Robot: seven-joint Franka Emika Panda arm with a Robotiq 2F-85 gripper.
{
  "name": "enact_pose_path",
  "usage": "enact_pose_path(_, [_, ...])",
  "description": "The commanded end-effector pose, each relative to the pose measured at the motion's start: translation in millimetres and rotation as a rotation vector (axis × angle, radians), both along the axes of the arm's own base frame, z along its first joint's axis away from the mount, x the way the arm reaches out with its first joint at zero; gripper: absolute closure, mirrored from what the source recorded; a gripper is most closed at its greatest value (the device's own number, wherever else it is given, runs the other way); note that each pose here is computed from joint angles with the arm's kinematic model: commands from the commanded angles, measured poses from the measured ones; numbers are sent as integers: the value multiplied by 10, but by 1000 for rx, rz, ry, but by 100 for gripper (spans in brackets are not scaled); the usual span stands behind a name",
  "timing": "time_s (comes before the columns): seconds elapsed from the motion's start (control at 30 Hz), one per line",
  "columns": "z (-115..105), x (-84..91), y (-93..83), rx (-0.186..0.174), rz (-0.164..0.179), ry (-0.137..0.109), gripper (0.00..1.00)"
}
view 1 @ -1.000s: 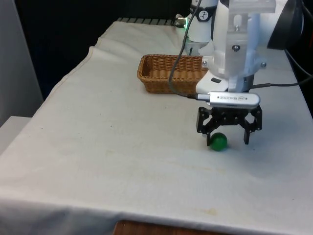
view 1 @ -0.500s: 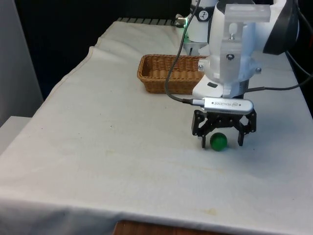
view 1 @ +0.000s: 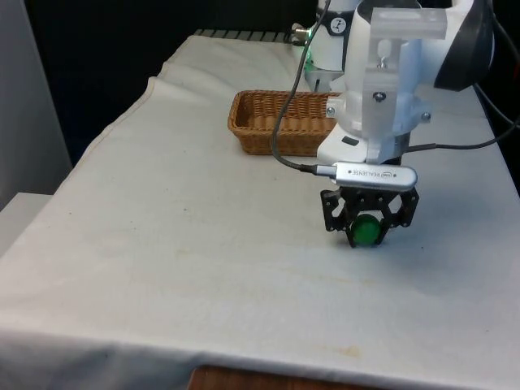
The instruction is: Pick up the ball and place it into the basket.
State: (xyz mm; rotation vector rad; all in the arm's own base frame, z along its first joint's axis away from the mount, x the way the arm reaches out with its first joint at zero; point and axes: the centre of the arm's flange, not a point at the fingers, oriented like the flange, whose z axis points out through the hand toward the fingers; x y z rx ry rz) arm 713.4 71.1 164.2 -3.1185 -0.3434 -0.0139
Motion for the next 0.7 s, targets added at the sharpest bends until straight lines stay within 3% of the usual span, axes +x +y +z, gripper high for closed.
enact_pose_path(0.0, [-7, 1, 1, -2, 2, 7, 100])
enact_pose_path(0.13, [23, -3, -7, -2, 1, 7, 100])
enact_pose_path(0.4, [310, -73, -10, 6, -11, 7, 100])
enact_pose_path(0.43, [254, -51, -14, 12, -9, 12, 100])
enact_pose_path(0.53, [450, -145, -18, 11, -16, 10, 100])
enact_pose_path(0.67, [507, -185, -21, 23, -17, 13, 100])
